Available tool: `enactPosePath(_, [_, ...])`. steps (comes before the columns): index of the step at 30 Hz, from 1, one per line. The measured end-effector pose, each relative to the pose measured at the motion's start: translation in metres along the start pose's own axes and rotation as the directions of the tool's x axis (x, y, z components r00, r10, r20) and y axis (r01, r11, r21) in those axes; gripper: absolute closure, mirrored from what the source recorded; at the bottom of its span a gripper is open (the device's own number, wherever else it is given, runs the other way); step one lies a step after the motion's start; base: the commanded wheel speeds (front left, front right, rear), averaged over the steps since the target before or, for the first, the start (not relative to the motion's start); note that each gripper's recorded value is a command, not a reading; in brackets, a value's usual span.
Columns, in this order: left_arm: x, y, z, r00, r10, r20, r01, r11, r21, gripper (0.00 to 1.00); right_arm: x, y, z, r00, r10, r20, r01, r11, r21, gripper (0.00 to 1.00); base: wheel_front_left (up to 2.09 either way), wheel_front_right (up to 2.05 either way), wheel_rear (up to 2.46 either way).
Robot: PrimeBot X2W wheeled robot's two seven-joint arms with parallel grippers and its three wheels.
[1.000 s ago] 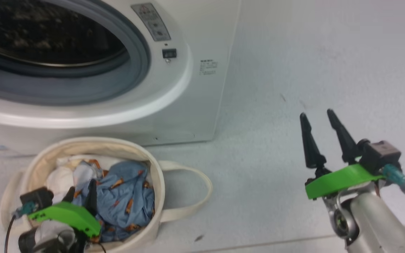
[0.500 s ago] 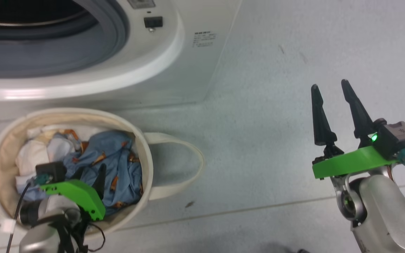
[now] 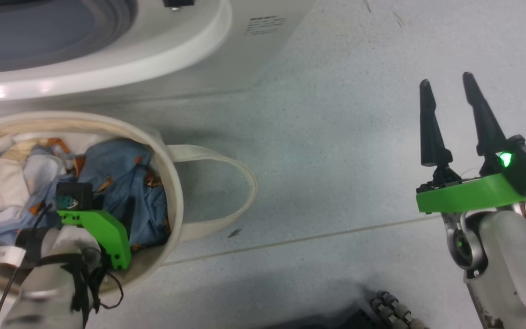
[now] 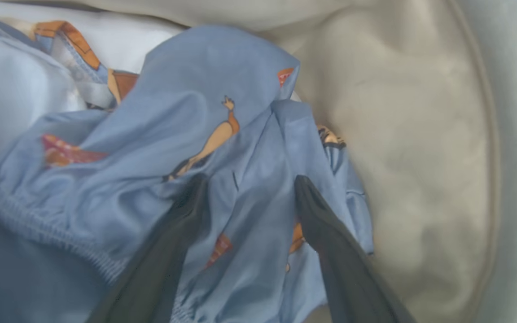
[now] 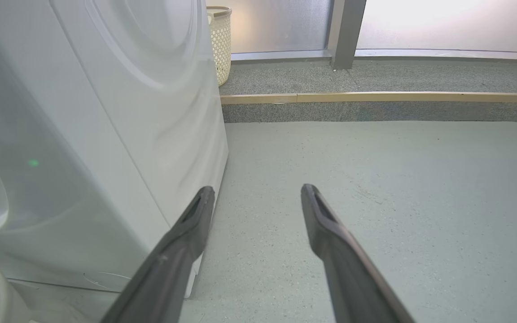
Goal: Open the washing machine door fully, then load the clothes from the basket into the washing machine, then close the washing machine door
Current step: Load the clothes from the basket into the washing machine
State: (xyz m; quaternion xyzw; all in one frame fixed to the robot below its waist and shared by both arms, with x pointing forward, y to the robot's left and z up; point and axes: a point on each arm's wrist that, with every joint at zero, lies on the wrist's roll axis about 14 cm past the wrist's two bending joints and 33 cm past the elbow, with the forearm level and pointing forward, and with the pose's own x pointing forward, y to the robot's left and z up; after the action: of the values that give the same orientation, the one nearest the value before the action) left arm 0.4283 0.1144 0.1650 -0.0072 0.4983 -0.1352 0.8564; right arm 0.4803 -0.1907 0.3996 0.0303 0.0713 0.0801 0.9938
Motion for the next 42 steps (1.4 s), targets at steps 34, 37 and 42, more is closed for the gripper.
enactPosePath(34, [-0.002,-0.001,0.022,0.999,0.006,0.048,-0.002,0.997,-0.077,1.0,0.002,0.002,0.005,1.0,-0.008,0.016,0.008,1.0,0.005,0.0,0.0,0.0,0.0])
enactPosePath(37, [-0.016,0.0,0.026,0.996,0.009,0.094,0.0,0.995,-0.096,1.0,0.003,0.007,0.015,0.999,0.005,0.039,-0.006,1.0,0.023,0.0,0.0,0.0,0.0])
enactPosePath(42, [-0.041,0.004,0.036,0.985,0.032,0.171,-0.01,0.992,-0.127,1.0,0.002,0.024,0.031,0.997,0.041,0.072,-0.045,0.998,0.049,0.0,0.0,0.0,0.0])
